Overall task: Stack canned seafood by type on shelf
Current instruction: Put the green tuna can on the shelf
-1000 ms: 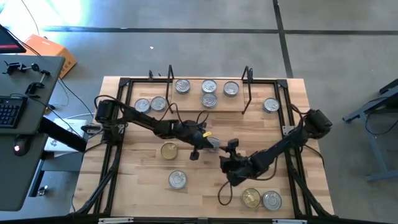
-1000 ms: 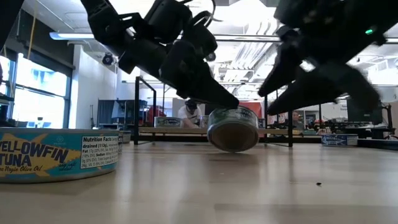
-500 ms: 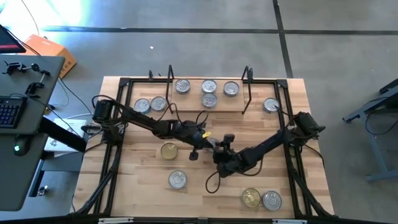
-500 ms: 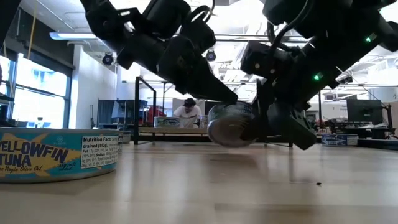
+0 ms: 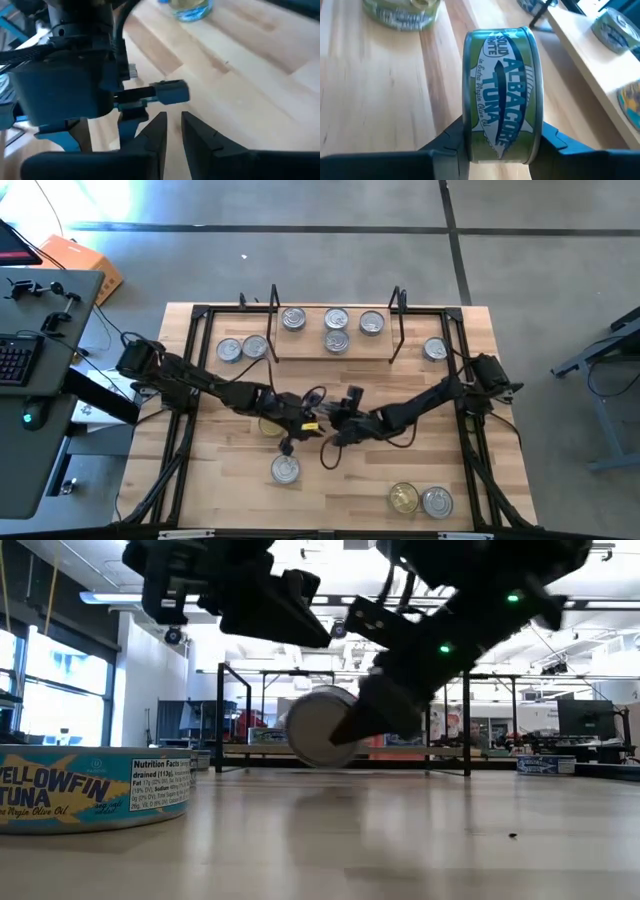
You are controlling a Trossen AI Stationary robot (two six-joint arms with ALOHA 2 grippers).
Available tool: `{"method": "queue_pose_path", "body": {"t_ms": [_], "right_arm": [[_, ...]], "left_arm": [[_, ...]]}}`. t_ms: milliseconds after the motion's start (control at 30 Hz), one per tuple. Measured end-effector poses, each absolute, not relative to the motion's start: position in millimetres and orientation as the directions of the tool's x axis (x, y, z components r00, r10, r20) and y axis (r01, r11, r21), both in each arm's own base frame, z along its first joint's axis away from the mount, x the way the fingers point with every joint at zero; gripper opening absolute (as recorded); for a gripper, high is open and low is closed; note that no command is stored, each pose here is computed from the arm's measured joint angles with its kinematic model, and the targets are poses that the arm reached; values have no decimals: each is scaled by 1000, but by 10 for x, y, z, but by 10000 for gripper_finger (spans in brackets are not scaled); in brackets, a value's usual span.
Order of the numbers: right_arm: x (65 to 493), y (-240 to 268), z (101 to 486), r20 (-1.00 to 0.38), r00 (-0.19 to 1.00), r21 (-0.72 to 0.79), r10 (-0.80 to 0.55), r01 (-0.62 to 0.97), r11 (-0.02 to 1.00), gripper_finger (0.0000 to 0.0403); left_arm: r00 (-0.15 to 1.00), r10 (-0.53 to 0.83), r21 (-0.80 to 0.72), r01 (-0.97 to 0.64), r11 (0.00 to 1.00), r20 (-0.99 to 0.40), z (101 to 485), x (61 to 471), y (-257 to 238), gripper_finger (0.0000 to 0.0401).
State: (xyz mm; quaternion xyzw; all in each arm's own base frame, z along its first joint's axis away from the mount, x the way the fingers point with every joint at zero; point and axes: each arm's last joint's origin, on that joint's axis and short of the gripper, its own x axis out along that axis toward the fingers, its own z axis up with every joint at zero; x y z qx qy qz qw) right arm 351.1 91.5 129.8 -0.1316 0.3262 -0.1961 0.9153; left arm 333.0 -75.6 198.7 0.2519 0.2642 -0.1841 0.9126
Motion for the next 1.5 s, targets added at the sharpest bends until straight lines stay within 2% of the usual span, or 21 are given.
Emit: {"method": "queue_pose_path", "body": {"t_ms": [167,233,367,533,700,833,967,1133,1167,1200,1333,1400,1500], "right_arm": [[3584,793,1325,-546,735,-328,-401,253,910,122],[3592,774,1324,-552,738,-320,-389,243,916,122],[3596,770,1325,-554,740,-315,-382,238,919,122],[3596,770,1325,-553,740,-312,-381,240,919,122],[3599,771,1328,-551,743,-307,-380,243,920,122],[3602,771,1334,-546,746,-306,-381,246,920,122],[3599,774,1330,-551,745,-306,-377,240,921,122],[3604,783,1338,-553,753,-297,-356,222,929,124],[3605,787,1342,-550,754,-295,-359,227,928,135],[3605,788,1344,-553,754,-282,-355,232,931,154],[3519,833,1331,-591,706,-288,-391,268,919,236],[3437,865,1345,-601,664,-309,-445,320,896,256],[3328,914,1344,-588,606,-362,-536,395,844,262]], "left_arm": [[804,-161,326,403,855,-572,1989,3328,-776,55],[816,-98,357,353,865,-569,1989,3332,-760,56],[802,44,482,313,818,-595,1966,3302,-709,77],[804,93,506,275,818,-587,1962,3317,-664,146],[770,156,511,243,825,-619,1800,3386,-529,225],[722,268,569,208,796,-638,1630,3426,-448,251],[712,281,574,206,793,-643,1576,3435,-469,229],[722,259,555,204,806,-642,1632,3394,-555,141],[724,256,549,199,812,-640,1650,3385,-566,120],[722,265,560,201,804,-639,1672,3368,-575,116],[669,407,646,145,749,-622,1775,3241,-583,117],[624,531,728,89,680,-573,1835,3165,-570,117],[554,673,817,25,576,-490,1927,3088,-485,117]]}}
